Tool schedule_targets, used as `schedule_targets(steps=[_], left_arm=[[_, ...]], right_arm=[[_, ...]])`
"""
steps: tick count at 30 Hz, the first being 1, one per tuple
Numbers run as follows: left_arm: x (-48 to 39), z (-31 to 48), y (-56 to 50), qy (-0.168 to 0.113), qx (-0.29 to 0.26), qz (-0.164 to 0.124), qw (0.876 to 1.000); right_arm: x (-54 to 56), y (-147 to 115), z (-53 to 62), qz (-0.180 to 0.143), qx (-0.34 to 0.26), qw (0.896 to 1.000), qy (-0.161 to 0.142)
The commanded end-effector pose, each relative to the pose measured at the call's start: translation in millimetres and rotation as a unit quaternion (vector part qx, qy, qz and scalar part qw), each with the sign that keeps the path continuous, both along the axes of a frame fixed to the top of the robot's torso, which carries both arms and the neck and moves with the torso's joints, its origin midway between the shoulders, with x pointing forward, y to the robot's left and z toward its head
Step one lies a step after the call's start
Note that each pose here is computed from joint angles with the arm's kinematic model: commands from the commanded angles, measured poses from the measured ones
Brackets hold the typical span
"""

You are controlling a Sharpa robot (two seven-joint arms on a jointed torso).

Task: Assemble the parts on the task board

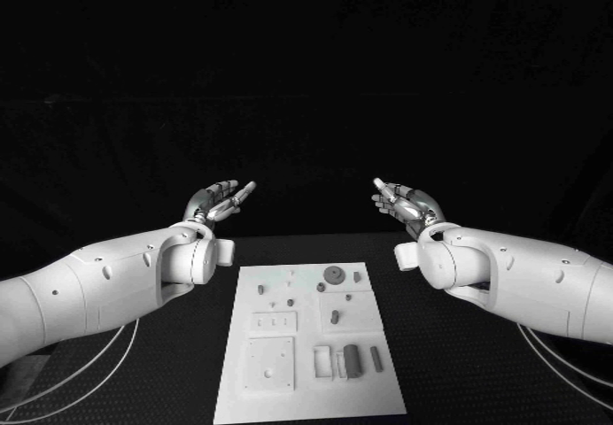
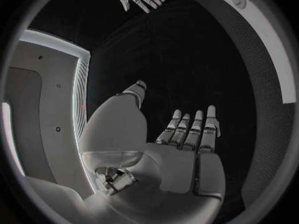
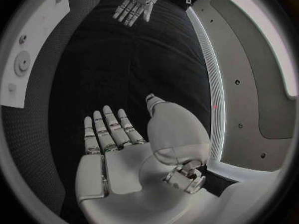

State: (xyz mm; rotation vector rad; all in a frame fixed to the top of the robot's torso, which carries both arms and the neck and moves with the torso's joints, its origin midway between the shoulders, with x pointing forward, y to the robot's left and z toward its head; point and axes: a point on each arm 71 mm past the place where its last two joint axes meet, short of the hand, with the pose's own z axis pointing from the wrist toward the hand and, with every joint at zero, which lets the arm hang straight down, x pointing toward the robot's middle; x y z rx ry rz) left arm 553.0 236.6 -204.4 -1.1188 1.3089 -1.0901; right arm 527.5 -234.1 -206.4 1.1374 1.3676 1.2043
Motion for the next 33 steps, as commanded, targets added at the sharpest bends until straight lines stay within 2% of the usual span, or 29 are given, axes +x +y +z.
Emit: schedule_targets(steps=[1,6,12,13,17,23,27,28,31,33], left_arm=[[10.7,2.2,-1.8,0.042,-0.017,-0.051,0.998],[20.5,9.8,3.9,0.045,-0.008,-0.055,0.997],[21.3,10.4,4.4,0.045,-0.008,-0.055,0.997],[15.0,10.0,9.0,0.045,0.012,-0.076,0.996],[10.6,9.9,12.1,0.045,0.023,-0.085,0.995],[4.1,11.3,9.7,0.046,0.02,-0.107,0.993],[1.0,17.6,7.1,0.039,0.023,-0.123,0.991],[-0.9,21.1,6.7,0.036,0.026,-0.129,0.991],[-4.1,27.2,5.3,0.031,0.028,-0.135,0.99],[-6.9,30.3,5.0,0.029,0.027,-0.138,0.99]], right_arm=[[7.7,5,0.5,0.101,-0.006,0.994,0.047],[18.8,-4,7.3,0.126,-0.024,0.99,0.063],[23.2,-8,10.6,0.136,-0.032,0.988,0.07],[39.4,-18,15.3,0.151,-0.294,0.943,-0.041],[41.6,-14,14.7,0.159,-0.349,0.922,-0.057],[39.3,-7,13.3,0.179,-0.417,0.888,-0.073],[36.9,-3,14.5,0.184,-0.446,0.871,-0.087],[36.0,1,16.3,0.19,-0.466,0.859,-0.099],[34.9,5,18.4,0.195,-0.488,0.843,-0.113],[34.2,10,18.6,0.201,-0.506,0.83,-0.124]])
